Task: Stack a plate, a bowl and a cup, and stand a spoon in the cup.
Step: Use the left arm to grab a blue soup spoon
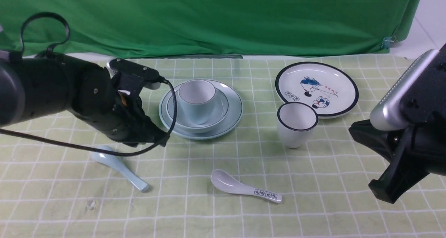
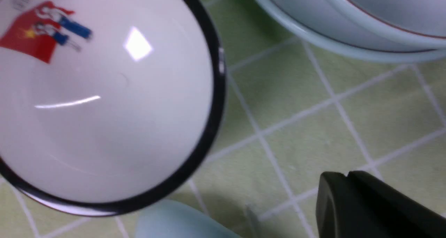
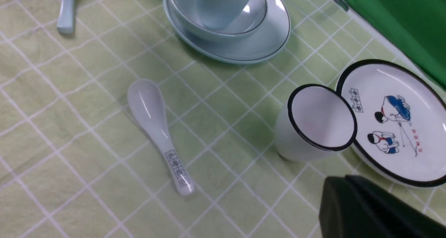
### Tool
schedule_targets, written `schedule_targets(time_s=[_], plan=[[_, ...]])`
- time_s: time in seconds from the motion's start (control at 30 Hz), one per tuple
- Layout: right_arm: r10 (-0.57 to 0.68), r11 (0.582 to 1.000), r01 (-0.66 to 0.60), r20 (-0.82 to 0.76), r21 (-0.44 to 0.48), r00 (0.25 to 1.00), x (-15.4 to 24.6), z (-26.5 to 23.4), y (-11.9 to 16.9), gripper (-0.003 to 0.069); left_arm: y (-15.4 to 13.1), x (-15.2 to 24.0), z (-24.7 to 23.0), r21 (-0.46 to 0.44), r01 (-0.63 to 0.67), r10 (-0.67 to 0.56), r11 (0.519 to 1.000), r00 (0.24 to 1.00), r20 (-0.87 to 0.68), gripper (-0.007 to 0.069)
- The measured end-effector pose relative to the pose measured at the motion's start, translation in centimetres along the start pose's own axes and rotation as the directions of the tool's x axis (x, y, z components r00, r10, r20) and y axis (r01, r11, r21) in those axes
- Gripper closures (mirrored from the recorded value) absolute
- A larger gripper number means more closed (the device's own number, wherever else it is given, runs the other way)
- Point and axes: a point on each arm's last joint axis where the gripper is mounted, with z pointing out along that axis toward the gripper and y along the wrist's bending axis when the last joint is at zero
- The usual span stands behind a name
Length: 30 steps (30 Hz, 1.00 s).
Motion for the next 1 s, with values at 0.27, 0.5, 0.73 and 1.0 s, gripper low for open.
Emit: schedule_targets(time_s=[0.27, 0.5, 0.73, 1.0], plan=[[-0.034, 0.999, 0.034, -0.002, -0.001, 0.999, 0.1, 0.0, 0.0, 0.064, 1.8, 1.5, 3.0, -0.029, -0.018, 0.015, 0.999, 0.994, -0.111, 0.0652], [-0.039, 0.999, 0.039, -0.003, -0.001, 0.999, 0.1, 0.0, 0.0, 0.0638, 1.6, 3.3, 1.7, -0.087, 0.135, -0.159, 0.987, 0.904, -0.398, 0.0599], [-0.065, 0.998, 0.065, 0.0, 0.001, 0.998, 0.0, 0.0, 0.0, 0.0638, -1.7, 1.3, -1.4, 0.036, -0.069, 0.077, 0.997, 0.935, -0.347, 0.0365], [-0.057, 0.998, 0.057, -0.004, 0.0, 0.998, 0.1, 0.0, 0.0, 0.063, -2.5, 3.4, -0.6, 0.244, -0.568, 0.613, 0.786, 0.668, -0.422, 0.0191]])
